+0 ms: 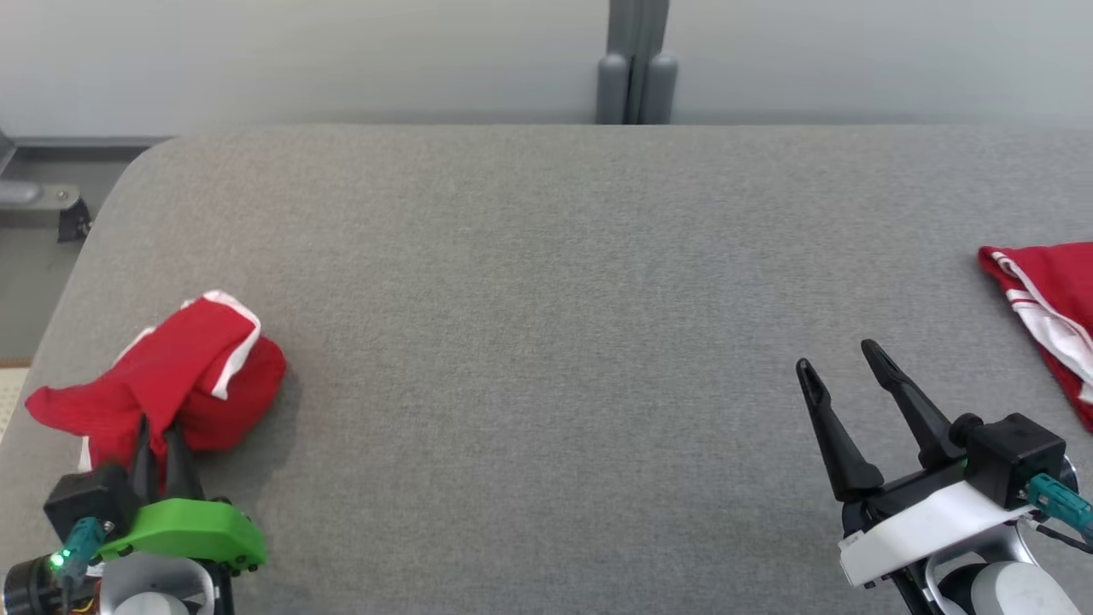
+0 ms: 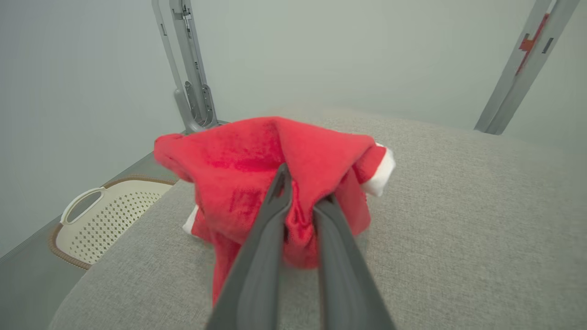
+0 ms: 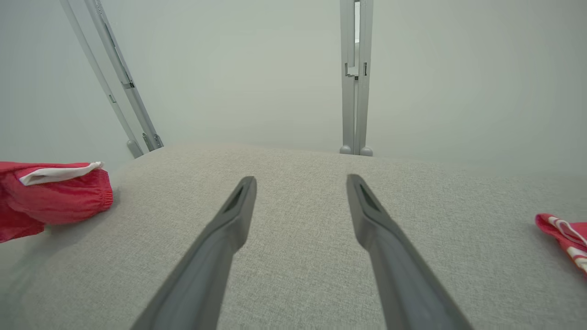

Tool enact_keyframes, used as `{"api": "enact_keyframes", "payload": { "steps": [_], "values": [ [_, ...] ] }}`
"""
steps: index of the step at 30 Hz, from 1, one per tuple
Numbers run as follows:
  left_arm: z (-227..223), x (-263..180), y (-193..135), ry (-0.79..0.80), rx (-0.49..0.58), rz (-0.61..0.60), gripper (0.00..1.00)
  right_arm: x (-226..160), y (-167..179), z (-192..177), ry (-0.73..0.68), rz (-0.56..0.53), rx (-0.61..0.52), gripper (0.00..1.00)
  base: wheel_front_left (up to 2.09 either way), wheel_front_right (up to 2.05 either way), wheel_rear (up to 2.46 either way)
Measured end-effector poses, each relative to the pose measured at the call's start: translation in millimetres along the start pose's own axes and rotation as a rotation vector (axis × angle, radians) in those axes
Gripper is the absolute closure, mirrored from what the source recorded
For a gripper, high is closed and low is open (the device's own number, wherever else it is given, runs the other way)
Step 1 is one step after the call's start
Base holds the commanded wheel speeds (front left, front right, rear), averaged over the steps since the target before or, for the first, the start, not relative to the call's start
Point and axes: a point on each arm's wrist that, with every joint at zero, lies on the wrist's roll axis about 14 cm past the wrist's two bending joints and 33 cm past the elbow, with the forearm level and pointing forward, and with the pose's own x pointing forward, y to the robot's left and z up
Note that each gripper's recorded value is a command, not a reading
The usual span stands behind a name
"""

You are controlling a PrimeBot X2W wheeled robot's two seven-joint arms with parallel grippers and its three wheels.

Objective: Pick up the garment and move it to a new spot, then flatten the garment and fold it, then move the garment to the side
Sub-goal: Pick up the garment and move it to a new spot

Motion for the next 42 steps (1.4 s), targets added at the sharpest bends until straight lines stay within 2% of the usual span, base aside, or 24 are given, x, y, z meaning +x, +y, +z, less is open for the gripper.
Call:
{"api": "enact_keyframes", "payload": {
  "steps": [3, 10, 16, 18, 22, 23, 24, 25, 29, 34, 37, 42],
  "values": [
    [11, -2, -40, -0.021, 0.001, -0.116, 1.0, -12, -8, 13, -0.035, -0.038, -0.011, 0.0, 0.0, 0.0, 0.0],
    [23, -8, -169, -0.023, 0.01, -0.497, 1.0, -33, -33, 37, -0.107, -0.137, -0.03, 0.0, 0.0, 0.0, 0.0],
    [7, -21, -274, 0.022, 0.081, -0.819, 1.0, -48, -66, 34, -0.117, -0.255, -0.022, 0.0, 0.0, 0.0, 0.0],
    [-9, -24, -299, 0.061, 0.103, -0.899, 1.0, -53, -79, 28, -0.109, -0.302, -0.017, 0.0, 0.0, 0.0, 0.0],
    [-44, -39, -329, 0.157, 0.119, -1.015, 1.0, -60, -94, 19, -0.103, -0.366, -0.001, 0.0, 0.0, 0.0, 0.0],
    [-53, -44, -336, 0.181, 0.112, -1.042, 0.86, -62, -97, 16, -0.096, -0.377, 0.001, 0.0, 0.0, 0.0, 0.0],
    [-59, -48, -342, 0.191, 0.107, -1.067, 0.53, -63, -99, 12, -0.086, -0.389, 0.006, 0.0, 0.0, 0.0, 0.0],
    [-62, -52, -349, 0.194, 0.094, -1.092, 0.0, -64, -102, 8, -0.077, -0.401, 0.01, 0.0, 0.0, 0.0, 0.0],
    [-59, -65, -364, 0.172, 0.019, -1.154, 0.0, -70, -109, -1, -0.047, -0.429, 0.006, 0.0, 0.0, 0.0, 0.0],
    [-22, -49, -358, 0.03, -0.048, -1.071, 0.0, -68, -107, 0, -0.044, -0.414, 0.0, 0.0, 0.0, 0.0, 0.0],
    [-8, -30, -331, -0.02, -0.058, -0.95, 0.0, -64, -101, 0, -0.039, -0.393, 0.004, 0.0, 0.0, 0.0, 0.0],
    [6, 3, -253, -0.072, -0.027, -0.694, 0.0, -54, -87, 1, -0.03, -0.336, 0.006, 0.0, 0.0, 0.0, 0.0]
  ]
}}
